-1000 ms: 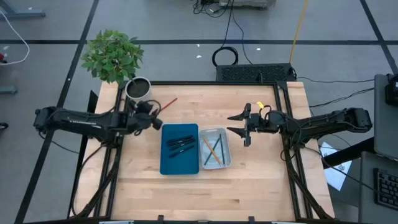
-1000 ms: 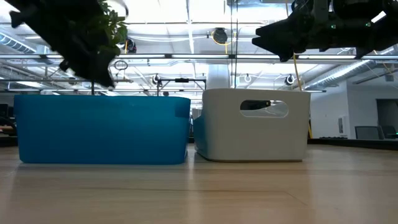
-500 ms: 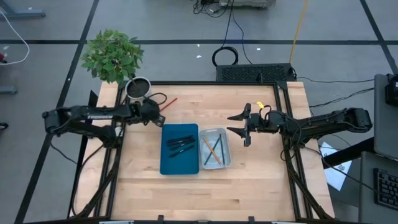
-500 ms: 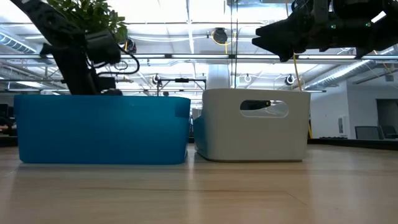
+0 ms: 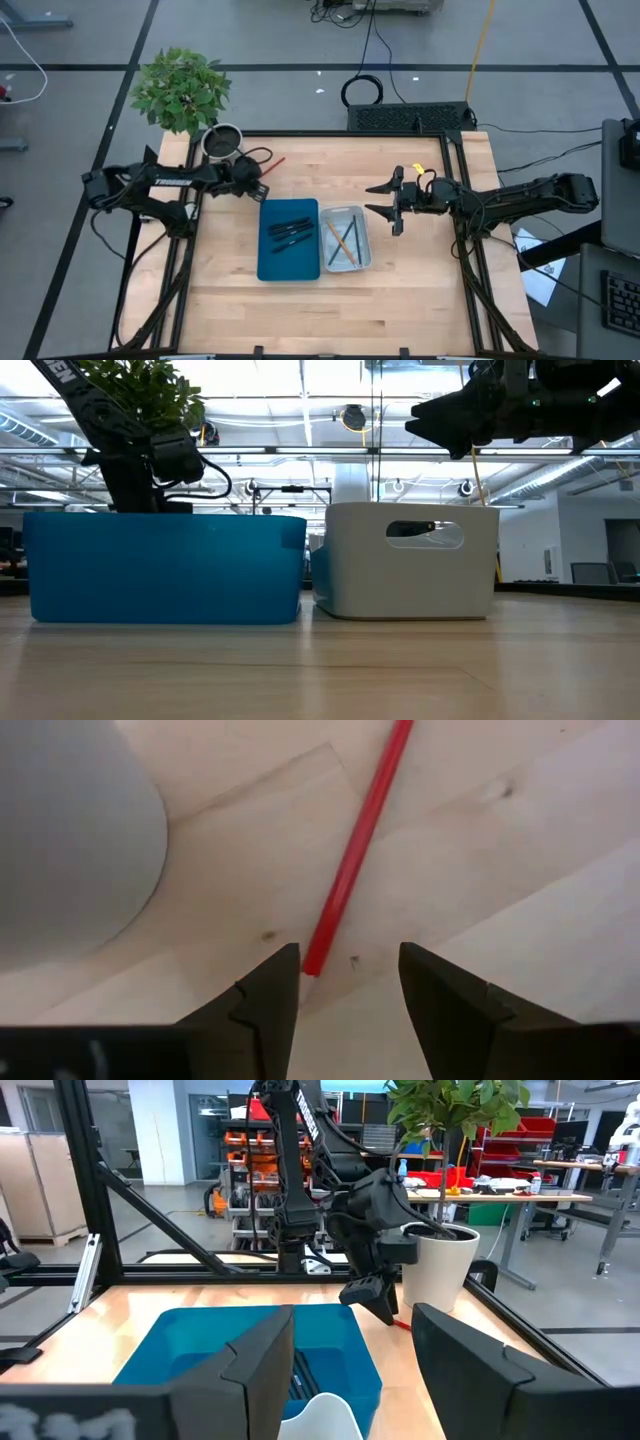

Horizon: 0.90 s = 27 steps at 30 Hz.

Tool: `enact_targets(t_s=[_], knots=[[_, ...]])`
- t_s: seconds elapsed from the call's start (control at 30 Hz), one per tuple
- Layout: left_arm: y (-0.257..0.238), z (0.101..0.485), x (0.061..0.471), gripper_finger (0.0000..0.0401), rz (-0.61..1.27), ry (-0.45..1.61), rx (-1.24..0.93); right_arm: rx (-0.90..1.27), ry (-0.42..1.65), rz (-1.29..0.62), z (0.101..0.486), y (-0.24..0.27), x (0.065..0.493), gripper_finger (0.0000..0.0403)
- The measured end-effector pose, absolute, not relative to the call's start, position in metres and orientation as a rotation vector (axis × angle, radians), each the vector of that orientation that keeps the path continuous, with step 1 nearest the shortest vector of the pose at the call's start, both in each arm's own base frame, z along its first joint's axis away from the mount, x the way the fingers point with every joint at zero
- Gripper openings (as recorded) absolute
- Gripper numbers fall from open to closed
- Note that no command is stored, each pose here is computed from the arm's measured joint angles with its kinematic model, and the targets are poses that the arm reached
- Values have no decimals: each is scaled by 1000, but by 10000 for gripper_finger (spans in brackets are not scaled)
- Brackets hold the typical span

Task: Sort pens & pencils
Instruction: Put the red colored pencil into the white bin

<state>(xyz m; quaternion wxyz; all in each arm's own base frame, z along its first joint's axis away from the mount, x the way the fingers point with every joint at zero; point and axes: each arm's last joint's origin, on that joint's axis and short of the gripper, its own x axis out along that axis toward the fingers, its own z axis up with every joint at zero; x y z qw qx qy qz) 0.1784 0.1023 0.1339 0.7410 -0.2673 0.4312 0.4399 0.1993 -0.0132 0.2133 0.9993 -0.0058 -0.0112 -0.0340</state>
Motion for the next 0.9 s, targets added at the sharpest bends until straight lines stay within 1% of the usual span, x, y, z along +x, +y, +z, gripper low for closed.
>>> enact_targets(t_s=[0.37, 0.5, 0.63, 0.77, 0.9], knots=[[106, 133, 177, 177, 954, 964, -565, -12, -22, -68, 213, -13, 199, 192], [105, 137, 176, 177, 944, 946, -549, -12, -22, -68, 213, -13, 199, 192], [102, 145, 177, 177, 897, 906, -538, -12, -21, -68, 213, -13, 199, 192], [100, 152, 172, 177, 954, 876, -519, -5, -21, -66, 213, -13, 199, 192], [99, 149, 169, 177, 974, 908, -521, 11, -22, -64, 213, -13, 199, 192]])
